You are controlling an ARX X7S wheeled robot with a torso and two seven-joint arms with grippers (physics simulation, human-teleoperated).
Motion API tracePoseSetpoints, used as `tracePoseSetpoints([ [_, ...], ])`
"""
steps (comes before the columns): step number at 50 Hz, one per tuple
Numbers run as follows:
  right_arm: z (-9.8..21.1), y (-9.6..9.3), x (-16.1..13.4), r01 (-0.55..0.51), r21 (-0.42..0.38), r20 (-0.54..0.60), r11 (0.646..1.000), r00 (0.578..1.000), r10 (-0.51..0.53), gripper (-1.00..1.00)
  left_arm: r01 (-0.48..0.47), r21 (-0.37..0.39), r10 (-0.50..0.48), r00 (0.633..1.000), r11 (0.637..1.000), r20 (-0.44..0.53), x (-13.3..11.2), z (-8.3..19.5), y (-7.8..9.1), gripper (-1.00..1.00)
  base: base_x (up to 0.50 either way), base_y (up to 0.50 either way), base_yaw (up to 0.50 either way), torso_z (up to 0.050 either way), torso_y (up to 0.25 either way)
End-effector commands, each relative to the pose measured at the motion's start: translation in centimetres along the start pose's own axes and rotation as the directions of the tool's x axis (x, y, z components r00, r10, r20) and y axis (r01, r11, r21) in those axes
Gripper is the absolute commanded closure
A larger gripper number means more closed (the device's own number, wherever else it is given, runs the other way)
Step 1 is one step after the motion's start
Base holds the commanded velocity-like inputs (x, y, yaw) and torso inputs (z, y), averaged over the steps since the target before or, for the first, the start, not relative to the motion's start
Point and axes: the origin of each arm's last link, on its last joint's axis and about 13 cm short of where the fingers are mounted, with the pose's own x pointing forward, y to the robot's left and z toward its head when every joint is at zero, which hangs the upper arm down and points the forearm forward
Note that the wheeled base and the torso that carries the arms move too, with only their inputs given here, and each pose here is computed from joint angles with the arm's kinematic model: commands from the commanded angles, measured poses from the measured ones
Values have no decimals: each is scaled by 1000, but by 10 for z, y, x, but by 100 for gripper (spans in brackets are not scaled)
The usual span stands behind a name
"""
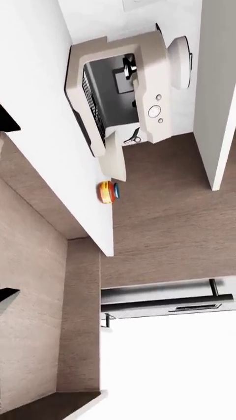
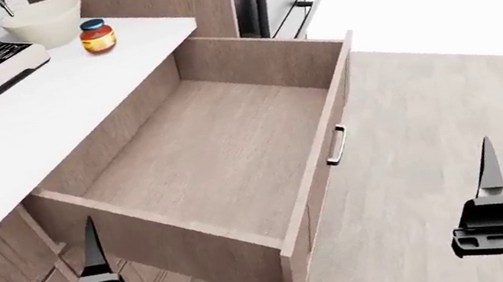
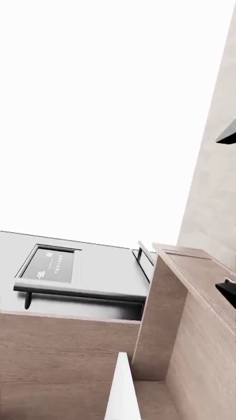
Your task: Close the left drawer.
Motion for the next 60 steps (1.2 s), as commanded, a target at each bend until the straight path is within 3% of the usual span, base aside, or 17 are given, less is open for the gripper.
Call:
tracePoseSetpoints([
  [1, 0, 0, -1, -1, 4, 1, 1000, 1000, 1, -100, -1, 0, 1, 1000, 1000, -1, -1, -1, 0, -100, 0, 0, -500, 0, 0],
  [9, 0, -1, 0, 11, 0, 2, 1000, 1000, -11, -100, -3, -1, 3, 1000, 1000, -2, 0, 0, 0, -100, 0, 0, -500, 0, 0],
  [10, -1, -2, 2, 36, -37, -21, 999, 999, -36, -100, -3, -1, 3, 1000, 1000, -2, -1, 0, 0, -100, 0, 0, 0, 0, 0],
  [28, 0, 4, 4, 13, -34, -48, 999, 999, -14, -100, -1, 3, 1, 1000, 1000, 2, 0, 1, 0, -100, 3, -2, 0, 0, 0],
  [50, -4, 8, 4, -8, -42, -48, 999, 999, 6, -100, -3, 9, 3, 1000, 1000, -4, 0, -2, 0, -100, 435, -242, 0, 0, 0],
  [60, -5, 9, 4, -11, -47, -41, 999, 999, 9, -100, -3, 11, 3, 1000, 1000, -5, 0, -2, -1, -100, 28, -30, 0, 0, 1],
])
